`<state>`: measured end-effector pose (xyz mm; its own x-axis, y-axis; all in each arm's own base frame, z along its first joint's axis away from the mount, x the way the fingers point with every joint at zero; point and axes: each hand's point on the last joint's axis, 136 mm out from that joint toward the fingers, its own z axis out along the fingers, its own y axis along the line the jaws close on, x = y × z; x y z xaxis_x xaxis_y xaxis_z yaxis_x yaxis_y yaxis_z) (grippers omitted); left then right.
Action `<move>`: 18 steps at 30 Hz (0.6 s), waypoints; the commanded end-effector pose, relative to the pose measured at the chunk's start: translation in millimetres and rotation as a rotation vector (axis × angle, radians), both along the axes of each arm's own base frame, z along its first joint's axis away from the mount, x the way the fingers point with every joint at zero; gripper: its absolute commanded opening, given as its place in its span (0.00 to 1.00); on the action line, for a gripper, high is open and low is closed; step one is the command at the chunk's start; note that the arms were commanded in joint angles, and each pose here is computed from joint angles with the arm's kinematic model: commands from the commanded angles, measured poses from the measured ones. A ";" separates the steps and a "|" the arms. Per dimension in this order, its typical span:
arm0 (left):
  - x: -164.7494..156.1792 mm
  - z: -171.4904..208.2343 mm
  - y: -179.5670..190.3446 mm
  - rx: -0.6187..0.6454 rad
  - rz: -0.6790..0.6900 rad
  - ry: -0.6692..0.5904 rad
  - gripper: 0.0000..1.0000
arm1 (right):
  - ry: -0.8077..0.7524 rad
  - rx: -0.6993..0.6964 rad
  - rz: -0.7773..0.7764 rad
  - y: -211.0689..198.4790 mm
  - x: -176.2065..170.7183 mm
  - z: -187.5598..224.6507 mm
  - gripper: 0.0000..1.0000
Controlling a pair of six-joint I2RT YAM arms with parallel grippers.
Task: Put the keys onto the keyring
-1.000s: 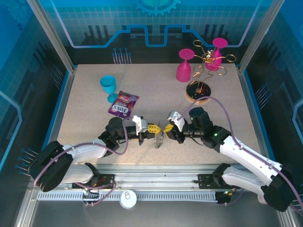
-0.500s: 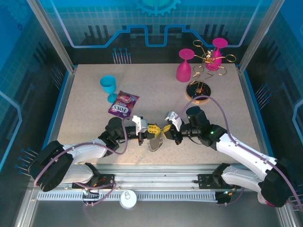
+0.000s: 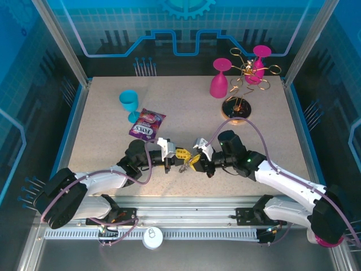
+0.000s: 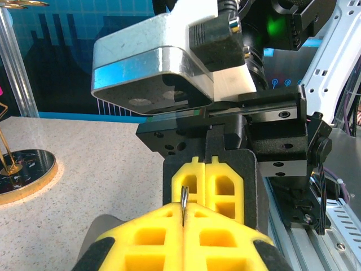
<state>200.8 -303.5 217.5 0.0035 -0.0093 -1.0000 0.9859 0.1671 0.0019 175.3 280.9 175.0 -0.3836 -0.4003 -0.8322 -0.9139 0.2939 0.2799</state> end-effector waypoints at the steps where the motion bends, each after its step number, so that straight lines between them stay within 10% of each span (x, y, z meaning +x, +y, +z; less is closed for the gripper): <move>1: -0.6 8.0 1.4 -0.030 -0.004 -0.034 0.00 | -0.042 0.013 -0.030 -6.1 1.1 8.5 0.08; 18: -3.2 9.3 1.0 -0.035 -0.021 -0.029 0.00 | -0.178 0.025 -0.106 -18.8 18.3 28.2 0.18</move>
<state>200.7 -303.5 217.5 -0.0025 -0.0103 -0.9999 0.9861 0.1663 -0.0042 184.8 261.1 192.0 -0.3085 -0.3620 -0.8797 -0.9115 0.3770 0.1645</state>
